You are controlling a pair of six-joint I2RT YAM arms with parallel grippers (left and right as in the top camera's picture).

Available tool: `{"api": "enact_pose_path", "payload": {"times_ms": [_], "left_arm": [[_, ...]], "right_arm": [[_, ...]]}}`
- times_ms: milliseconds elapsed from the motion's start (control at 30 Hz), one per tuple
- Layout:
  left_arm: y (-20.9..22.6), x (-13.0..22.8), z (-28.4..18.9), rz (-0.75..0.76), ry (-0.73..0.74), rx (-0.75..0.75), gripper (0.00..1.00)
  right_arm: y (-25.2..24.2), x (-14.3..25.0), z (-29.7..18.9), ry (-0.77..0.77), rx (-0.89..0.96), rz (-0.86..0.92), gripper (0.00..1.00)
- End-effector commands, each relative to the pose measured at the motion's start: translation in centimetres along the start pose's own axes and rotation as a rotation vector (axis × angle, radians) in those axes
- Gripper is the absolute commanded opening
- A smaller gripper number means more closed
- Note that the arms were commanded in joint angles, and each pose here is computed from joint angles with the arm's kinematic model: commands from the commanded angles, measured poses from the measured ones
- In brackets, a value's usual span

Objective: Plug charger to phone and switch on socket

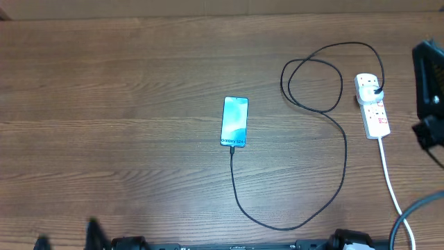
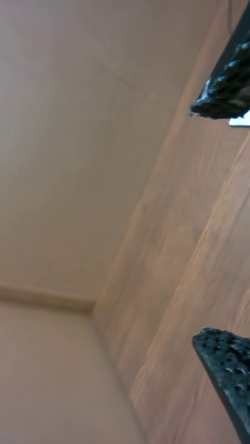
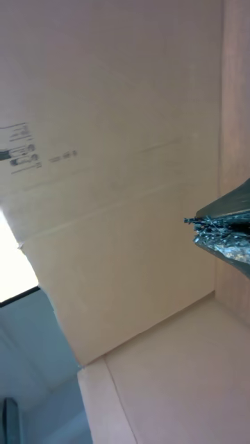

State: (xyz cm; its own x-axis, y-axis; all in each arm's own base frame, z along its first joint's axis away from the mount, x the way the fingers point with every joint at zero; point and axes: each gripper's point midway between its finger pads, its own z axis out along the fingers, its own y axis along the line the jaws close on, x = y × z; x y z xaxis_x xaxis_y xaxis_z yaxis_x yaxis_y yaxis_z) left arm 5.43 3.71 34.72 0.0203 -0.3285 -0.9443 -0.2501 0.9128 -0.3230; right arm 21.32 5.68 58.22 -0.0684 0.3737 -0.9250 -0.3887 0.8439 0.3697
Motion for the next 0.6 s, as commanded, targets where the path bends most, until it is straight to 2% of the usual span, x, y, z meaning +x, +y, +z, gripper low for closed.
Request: {"api": "enact_pose_path", "payload": {"times_ms": [0,333,567], "left_arm": [[-2.2,2.4,3.8,0.004,0.049,0.107,0.99],[-5.5,7.9,13.0,0.002,0.016,0.311,1.0],[-4.9,12.3,16.5,0.001,-0.009,0.331,1.0]], "right_arm": [[1.3,-0.3,-1.3,-0.027,-0.019,-0.023,0.05],[3.9,-0.7,-3.9,-0.069,-0.078,-0.058,0.05],[4.4,-0.8,-4.6,-0.082,-0.086,-0.066,0.05]]}}
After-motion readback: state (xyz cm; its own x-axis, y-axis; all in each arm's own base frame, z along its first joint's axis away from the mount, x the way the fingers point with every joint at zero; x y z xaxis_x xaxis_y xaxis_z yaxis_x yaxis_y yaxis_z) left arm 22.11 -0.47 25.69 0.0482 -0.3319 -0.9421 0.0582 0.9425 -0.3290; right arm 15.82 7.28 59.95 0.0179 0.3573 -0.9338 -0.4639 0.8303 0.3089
